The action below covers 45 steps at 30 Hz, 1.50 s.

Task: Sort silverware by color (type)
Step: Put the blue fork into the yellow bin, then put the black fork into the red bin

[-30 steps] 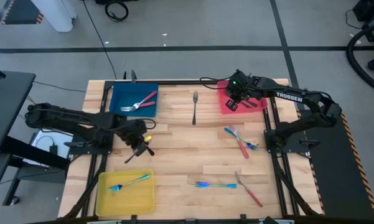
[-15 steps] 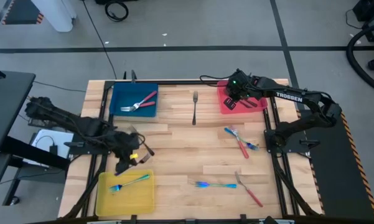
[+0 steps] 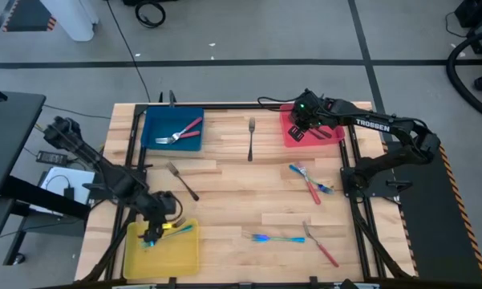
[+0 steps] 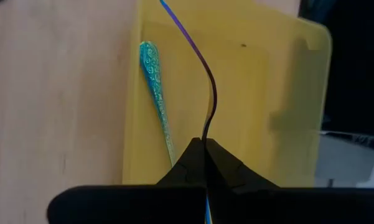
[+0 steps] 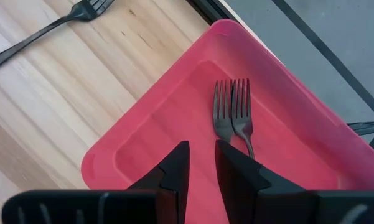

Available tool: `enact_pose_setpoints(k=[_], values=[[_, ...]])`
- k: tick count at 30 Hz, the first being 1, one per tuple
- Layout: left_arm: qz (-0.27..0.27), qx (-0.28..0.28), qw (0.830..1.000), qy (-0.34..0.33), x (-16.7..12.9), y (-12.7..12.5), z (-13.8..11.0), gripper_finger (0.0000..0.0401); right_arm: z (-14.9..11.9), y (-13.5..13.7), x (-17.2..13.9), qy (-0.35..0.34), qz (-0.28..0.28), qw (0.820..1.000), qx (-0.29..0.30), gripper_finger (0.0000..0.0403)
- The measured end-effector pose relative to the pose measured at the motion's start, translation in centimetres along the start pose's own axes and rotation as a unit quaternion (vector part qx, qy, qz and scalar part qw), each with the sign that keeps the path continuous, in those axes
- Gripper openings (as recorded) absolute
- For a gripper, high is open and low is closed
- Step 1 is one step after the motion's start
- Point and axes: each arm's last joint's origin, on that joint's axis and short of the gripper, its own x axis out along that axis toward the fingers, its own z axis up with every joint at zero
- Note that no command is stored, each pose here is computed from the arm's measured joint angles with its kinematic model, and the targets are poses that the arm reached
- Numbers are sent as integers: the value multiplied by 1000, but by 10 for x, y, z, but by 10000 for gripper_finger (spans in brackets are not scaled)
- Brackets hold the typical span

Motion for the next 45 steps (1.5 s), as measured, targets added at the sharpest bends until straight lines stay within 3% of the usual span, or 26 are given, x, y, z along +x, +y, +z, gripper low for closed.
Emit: enact_pose_setpoints(k=[7,16,28,38,45], values=[[17,44,999,22,31,-4,7,0,0,0,0,0,0,1000,0,86],[49,23,996,66,53,0,6,17,0,0,0,-1,0,1000,0,86],[57,14,996,62,51,8,13,80,0,0,0,-1,0,1000,3,86],[85,-39,996,14,22,48,44,80,1,0,0,-6,5,1000,12,86],[34,-71,997,-4,4,60,54,80,2,2,0,-10,31,999,25,86]])
